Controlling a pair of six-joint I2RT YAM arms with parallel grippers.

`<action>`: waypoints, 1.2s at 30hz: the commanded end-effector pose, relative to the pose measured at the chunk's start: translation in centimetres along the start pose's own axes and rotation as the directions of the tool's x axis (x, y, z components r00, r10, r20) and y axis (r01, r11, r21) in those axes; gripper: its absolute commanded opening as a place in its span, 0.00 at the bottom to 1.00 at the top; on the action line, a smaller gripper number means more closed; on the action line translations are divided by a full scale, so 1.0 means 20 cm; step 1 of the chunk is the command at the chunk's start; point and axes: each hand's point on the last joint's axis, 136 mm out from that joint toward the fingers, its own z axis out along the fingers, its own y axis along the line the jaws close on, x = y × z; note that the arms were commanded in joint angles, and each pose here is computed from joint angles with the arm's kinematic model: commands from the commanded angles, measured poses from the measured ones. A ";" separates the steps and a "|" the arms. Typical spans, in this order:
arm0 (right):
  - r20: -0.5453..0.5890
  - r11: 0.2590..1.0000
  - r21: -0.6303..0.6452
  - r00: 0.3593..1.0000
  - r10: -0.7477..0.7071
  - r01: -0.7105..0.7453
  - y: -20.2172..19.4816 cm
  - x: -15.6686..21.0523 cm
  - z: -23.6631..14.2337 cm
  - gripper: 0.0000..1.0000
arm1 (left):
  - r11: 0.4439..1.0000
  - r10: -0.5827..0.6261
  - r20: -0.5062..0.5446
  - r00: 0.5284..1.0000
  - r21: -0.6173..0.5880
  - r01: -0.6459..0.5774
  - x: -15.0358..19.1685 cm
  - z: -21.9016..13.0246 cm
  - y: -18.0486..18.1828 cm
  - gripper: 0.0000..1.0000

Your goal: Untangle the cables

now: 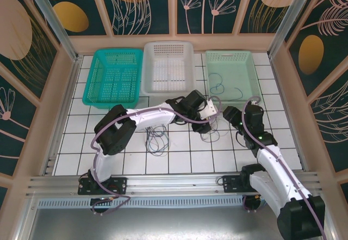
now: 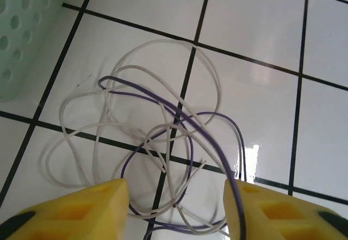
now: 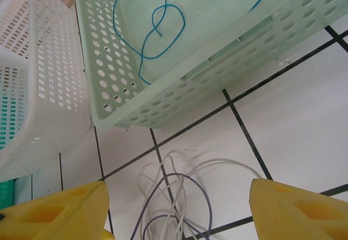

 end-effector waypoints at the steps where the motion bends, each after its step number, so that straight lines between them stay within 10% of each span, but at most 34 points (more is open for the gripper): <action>1: 0.027 1.000 -0.009 1.000 0.015 -0.015 0.03 -0.05 -0.03 0.70 | 1.000 -0.005 -0.012 1.000 -0.018 0.005 -0.01 0.03 0.01 0.40; 14: 0.001 0.996 -0.085 1.000 0.014 -0.014 0.05 0.02 -0.01 0.67 | 0.996 -0.033 0.133 0.991 -0.084 0.044 -0.22 -0.19 0.01 0.00; 30: -0.075 0.955 -0.296 0.995 -0.057 0.033 0.22 0.27 0.05 0.75 | 0.996 -0.065 0.301 0.951 -0.042 0.082 -0.49 -0.49 -0.08 0.00; 36: -0.104 0.982 -0.186 0.993 -0.052 0.032 0.16 0.31 0.15 0.75 | 0.995 -0.056 0.369 0.928 -0.052 0.081 -0.56 -0.62 -0.11 0.00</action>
